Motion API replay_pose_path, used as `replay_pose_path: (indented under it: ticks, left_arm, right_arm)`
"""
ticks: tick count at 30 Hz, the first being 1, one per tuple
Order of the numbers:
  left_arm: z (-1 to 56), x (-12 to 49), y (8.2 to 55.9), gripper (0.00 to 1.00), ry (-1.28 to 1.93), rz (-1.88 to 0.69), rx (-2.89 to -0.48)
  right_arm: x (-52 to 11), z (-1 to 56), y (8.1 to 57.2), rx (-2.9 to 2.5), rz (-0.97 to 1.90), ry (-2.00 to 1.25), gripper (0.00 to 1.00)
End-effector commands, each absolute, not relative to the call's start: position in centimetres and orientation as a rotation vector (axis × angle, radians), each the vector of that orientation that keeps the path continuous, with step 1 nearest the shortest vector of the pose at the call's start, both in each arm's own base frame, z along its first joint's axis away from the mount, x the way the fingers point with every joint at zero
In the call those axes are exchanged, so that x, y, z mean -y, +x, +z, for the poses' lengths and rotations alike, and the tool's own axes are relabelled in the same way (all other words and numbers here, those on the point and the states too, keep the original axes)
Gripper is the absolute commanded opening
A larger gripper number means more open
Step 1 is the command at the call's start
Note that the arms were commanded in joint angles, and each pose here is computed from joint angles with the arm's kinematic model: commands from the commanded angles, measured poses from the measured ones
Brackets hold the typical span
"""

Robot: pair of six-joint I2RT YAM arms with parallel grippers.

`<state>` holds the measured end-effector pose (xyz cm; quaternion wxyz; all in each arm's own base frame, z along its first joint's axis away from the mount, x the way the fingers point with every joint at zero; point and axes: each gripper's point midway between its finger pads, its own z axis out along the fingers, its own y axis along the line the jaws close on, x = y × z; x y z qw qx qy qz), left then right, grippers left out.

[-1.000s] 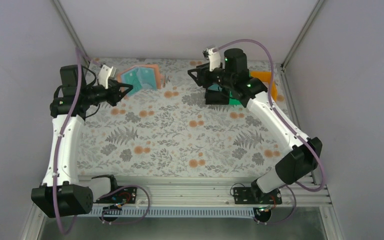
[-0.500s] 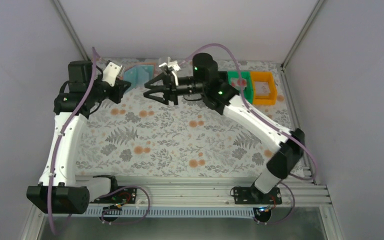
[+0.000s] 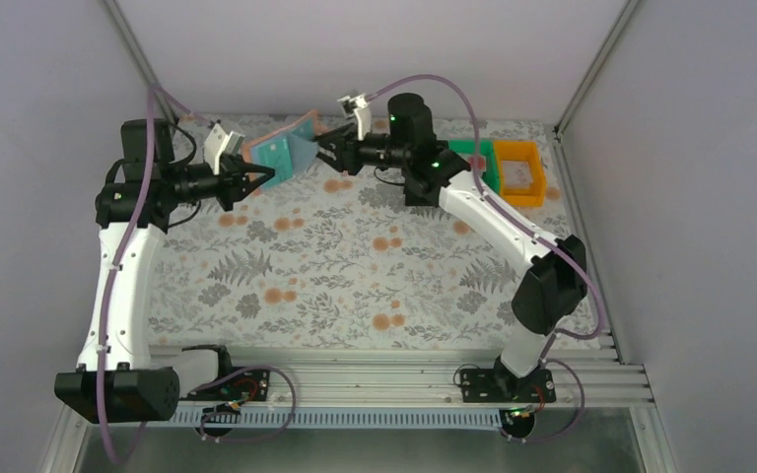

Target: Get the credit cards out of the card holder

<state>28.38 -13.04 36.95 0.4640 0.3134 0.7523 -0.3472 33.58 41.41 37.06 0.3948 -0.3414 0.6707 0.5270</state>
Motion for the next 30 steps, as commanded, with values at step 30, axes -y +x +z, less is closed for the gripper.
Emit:
replay_pose_path:
  ticks: [30]
  left_arm:
    - [37.4,11.1,28.5,0.02,0.685,-0.714,-1.853]
  right_arm:
    - [-45.4,39.7,32.9,-1.639,1.363,-0.838,0.28]
